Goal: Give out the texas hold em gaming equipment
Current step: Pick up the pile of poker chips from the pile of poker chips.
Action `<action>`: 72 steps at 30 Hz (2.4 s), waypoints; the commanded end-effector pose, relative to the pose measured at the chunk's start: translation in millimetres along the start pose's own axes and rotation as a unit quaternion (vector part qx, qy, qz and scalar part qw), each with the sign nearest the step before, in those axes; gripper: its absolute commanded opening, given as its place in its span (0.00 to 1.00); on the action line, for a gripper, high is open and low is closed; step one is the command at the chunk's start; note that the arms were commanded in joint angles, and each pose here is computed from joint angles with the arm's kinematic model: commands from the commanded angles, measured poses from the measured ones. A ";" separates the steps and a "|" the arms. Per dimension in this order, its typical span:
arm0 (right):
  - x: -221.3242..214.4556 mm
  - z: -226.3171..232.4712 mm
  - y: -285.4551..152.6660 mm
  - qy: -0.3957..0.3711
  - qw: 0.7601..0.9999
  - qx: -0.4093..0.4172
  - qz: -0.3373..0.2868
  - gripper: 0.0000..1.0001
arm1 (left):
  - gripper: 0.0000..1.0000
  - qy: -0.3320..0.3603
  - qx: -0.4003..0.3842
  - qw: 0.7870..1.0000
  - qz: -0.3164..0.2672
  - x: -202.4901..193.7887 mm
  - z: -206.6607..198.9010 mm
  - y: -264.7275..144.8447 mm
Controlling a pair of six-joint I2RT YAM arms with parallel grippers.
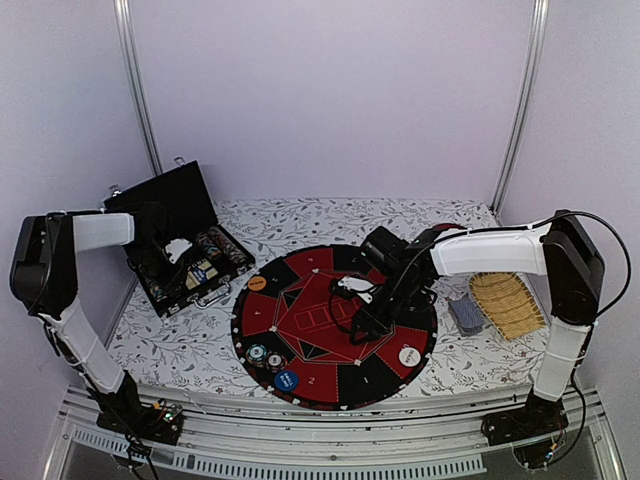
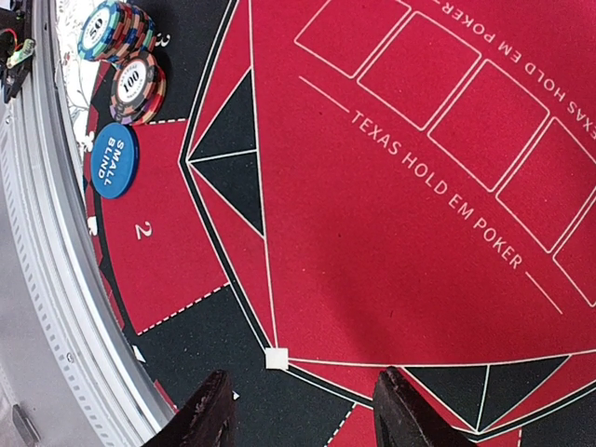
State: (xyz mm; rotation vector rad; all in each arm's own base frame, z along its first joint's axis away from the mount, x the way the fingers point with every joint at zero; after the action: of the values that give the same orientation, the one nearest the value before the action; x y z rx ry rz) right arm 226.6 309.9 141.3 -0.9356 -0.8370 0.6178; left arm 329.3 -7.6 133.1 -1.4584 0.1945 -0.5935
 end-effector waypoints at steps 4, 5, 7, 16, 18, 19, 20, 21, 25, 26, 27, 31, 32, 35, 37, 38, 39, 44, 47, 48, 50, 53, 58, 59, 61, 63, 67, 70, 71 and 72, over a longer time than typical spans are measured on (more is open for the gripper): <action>3.0 0.4 3.8 -0.007 1.000 -0.004 0.007 0.53 | 0.65 0.009 0.038 0.999 0.017 -5.2 -0.2 8.6; 3.1 0.4 4.0 -0.006 1.000 -0.004 0.008 0.53 | 0.66 0.009 0.041 0.999 0.016 -4.9 0.3 8.3; 3.6 0.8 4.2 -0.007 1.000 -0.004 0.008 0.53 | 0.67 0.010 0.045 0.999 0.011 -3.6 1.2 7.2; 2.4 1.2 7.6 -0.008 1.000 -0.001 0.014 0.53 | 0.69 0.004 0.069 0.998 0.004 -3.6 9.4 7.4; 2.7 2.1 7.8 -0.009 1.000 0.000 0.014 0.53 | 0.69 0.002 0.064 0.998 0.011 -4.6 10.0 12.7; 2.3 2.1 7.9 -0.009 1.000 0.000 0.014 0.53 | 0.70 0.001 0.062 0.998 0.015 -4.8 10.7 15.7; 2.4 2.1 8.0 -0.010 1.000 0.000 0.014 0.53 | 0.70 -0.001 0.058 0.998 0.019 -4.9 11.5 18.2; 1.6 1.7 8.2 -0.010 1.000 -0.001 0.016 0.53 | 0.70 -0.004 0.055 0.998 0.024 -5.3 12.5 20.7; -0.1 2.2 9.2 -0.011 1.000 0.000 0.018 0.53 | 0.70 -0.014 0.034 0.999 0.028 -6.0 14.3 27.4; -0.5 2.3 9.7 -0.011 1.000 0.001 0.019 0.53 | 0.70 -0.016 0.024 0.999 0.026 -5.5 13.9 28.0; -0.4 1.9 9.9 -0.011 1.000 0.001 0.019 0.53 | 0.70 -0.017 0.013 0.999 0.024 -5.0 12.3 28.8; -1.1 2.2 11.4 -0.012 1.000 0.002 0.021 0.53 | 0.68 -0.016 -0.034 0.999 0.021 -5.1 4.6 31.2; -1.5 2.0 11.6 -0.011 1.000 0.002 0.021 0.53 | 0.67 -0.016 -0.046 0.999 0.020 -5.3 1.6 31.2; -2.6 2.0 12.2 -0.012 1.000 0.003 0.023 0.53 | 0.63 -0.007 -0.083 0.997 0.011 -4.0 -7.7 27.9; -2.9 1.8 12.4 -0.012 1.000 0.002 0.024 0.53 | 0.59 0.002 -0.101 0.995 0.003 -2.2 -13.7 24.6; -3.6 1.8 12.8 -0.012 1.000 0.002 0.025 0.53 | 0.57 0.005 -0.108 0.994 0.002 -2.4 -15.4 23.9; -3.6 1.7 13.1 -0.013 1.000 0.001 0.025 0.53 | 0.56 0.007 -0.109 0.994 0.005 -3.3 -15.9 24.5; -4.5 1.0 14.0 -0.012 1.000 0.000 0.027 0.53 | 0.58 -0.006 -0.041 0.998 0.045 -6.7 -2.4 34.4; -5.4 1.3 14.5 -0.012 1.000 0.000 0.029 0.53 | 0.59 -0.010 0.002 0.998 0.060 -8.8 5.7 36.5; -5.8 1.4 14.8 -0.011 0.999 0.000 0.030 0.53 | 0.60 -0.010 0.013 0.998 0.060 -9.3 7.7 35.6; -5.9 1.4 15.2 -0.011 0.999 0.001 0.031 0.53 | 0.64 -0.011 0.030 0.998 0.057 -9.9 10.7 32.8; -5.2 1.1 15.9 -0.010 0.999 0.001 0.031 0.53 | 0.68 -0.013 0.033 0.998 0.051 -11.2 12.7 30.9; -3.8 1.4 17.4 -0.011 0.999 -0.002 0.035 0.53 | 0.70 -0.020 0.013 0.997 0.068 -14.5 11.3 41.9; -4.2 1.3 17.7 -0.012 0.999 -0.003 0.036 0.53 | 0.70 -0.020 0.007 0.997 0.069 -13.6 10.7 43.9; -5.3 1.0 17.8 -0.010 0.999 -0.003 0.037 0.53 | 0.69 -0.020 -0.003 0.997 0.069 -11.8 9.9 46.5; -7.0 1.1 18.8 -0.010 0.999 -0.003 0.039 0.53 | 0.69 -0.020 -0.007 0.997 0.072 -11.8 9.6 48.4; -7.8 1.0 19.9 -0.009 0.999 -0.002 0.040 0.53 | 0.70 -0.019 -0.018 0.997 0.067 -11.2 7.7 48.6; -7.2 1.1 20.3 -0.009 0.999 -0.002 0.039 0.53 | 0.68 -0.016 -0.040 0.997 0.060 -9.5 3.6 46.2; -7.2 1.3 20.3 -0.010 0.999 -0.002 0.040 0.53 | 0.65 -0.015 -0.047 0.997 0.055 -8.3 2.1 44.3; -7.0 1.2 20.0 -0.011 0.999 -0.002 0.040 0.53 | 0.62 -0.013 -0.052 0.997 0.049 -7.1 0.7 42.0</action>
State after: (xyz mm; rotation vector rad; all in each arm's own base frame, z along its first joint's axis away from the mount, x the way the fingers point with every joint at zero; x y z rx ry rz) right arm 221.1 312.8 125.2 -0.9667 -0.8245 0.6776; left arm 346.9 -0.8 130.0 -1.4100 0.1872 -0.5638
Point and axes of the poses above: each gripper's point midway between its finger pads, its own y axis out along the fingers, its own z axis along the line the jaws close on, x = y × z, the point moved 9 cm from there along -y, back along the fingers
